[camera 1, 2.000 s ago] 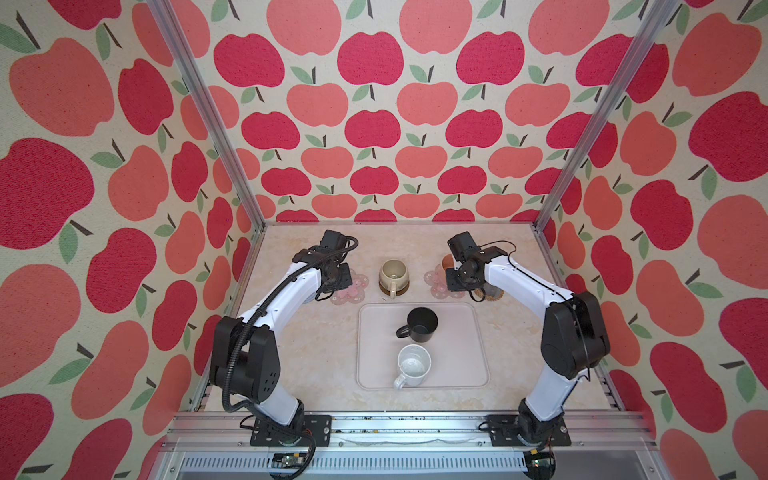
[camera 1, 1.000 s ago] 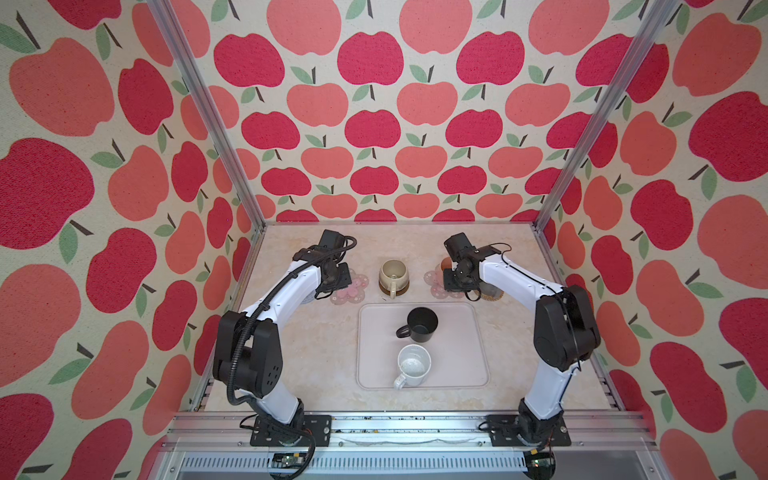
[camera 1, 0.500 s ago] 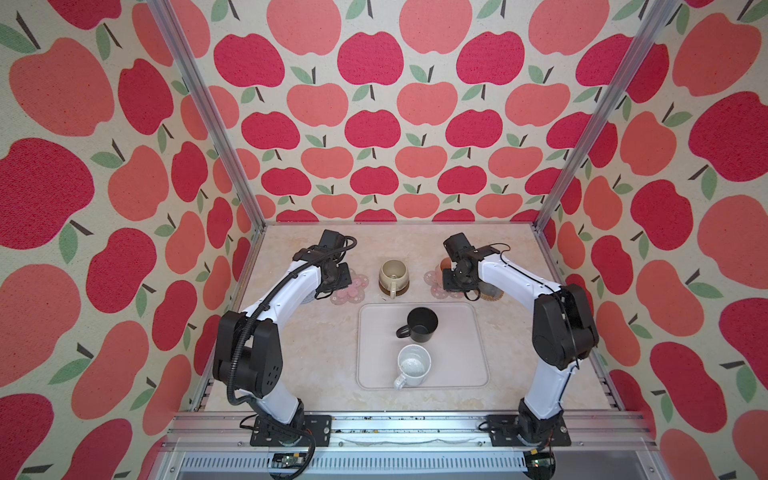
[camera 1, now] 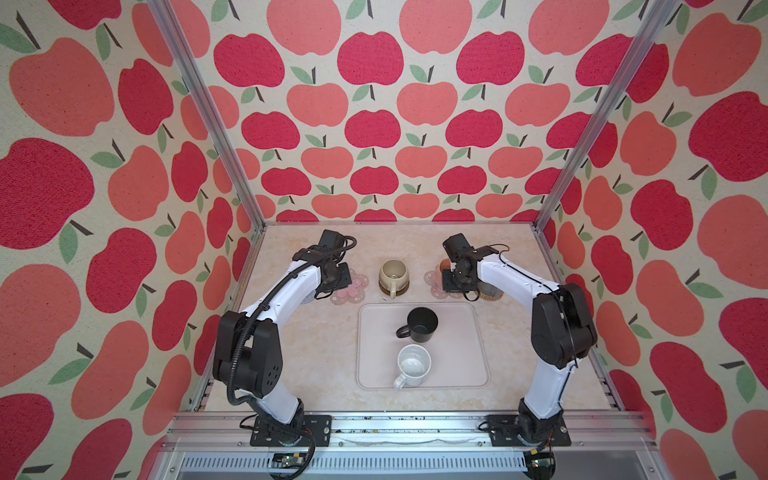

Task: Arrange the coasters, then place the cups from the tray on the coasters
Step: 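Carry the salmon-pink mug over the pink flower coaster beside the beige mug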

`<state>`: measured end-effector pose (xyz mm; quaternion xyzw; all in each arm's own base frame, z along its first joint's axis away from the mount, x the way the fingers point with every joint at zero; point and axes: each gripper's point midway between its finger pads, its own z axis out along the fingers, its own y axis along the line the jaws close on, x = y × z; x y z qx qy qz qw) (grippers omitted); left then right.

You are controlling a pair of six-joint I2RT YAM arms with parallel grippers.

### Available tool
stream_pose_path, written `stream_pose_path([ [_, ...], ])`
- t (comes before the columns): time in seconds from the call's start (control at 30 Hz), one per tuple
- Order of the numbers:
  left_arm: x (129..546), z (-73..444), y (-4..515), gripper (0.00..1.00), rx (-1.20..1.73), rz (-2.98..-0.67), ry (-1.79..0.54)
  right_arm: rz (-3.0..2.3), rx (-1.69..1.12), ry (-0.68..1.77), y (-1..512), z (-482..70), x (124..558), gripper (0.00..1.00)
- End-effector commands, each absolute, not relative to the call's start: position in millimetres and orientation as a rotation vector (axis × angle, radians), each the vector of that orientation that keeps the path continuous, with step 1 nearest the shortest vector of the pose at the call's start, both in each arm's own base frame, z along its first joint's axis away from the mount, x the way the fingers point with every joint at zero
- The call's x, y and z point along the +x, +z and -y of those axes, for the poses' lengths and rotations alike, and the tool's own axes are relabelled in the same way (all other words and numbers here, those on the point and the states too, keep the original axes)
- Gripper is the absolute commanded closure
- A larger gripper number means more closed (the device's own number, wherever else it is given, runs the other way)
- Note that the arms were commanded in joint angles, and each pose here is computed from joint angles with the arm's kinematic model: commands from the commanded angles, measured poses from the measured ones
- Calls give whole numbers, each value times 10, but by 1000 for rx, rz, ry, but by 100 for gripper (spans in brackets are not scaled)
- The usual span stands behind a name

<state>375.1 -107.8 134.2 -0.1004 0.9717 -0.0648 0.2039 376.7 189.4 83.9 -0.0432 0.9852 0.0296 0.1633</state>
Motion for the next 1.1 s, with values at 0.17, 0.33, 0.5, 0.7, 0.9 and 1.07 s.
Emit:
stream_pose_path([
  [0.17, 3777, 1069, 1442, 71, -268, -2689, -193, -2757, -68, 123, 1008, -1958, 3919, 97],
  [0.33, 3771, 1064, 1447, 71, -268, -2690, -192, -2763, -65, 117, 1010, -1944, 3906, 94],
  [0.5, 3770, 1067, 1454, 71, -270, -2688, -195, -2765, -64, 106, 1025, -1924, 3887, 94],
  [0.7, 3757, 1068, 1438, 71, -274, -2694, -198, -2772, -71, 82, 1015, -1882, 3860, 92],
  [0.9, 3746, 1071, 1439, 71, -277, -2693, -203, -2782, -75, 94, 994, -1903, 3844, 79],
  [1.07, 3743, 1070, 1457, 71, -277, -2689, -205, -2782, -72, 95, 1005, -1897, 3837, 73],
])
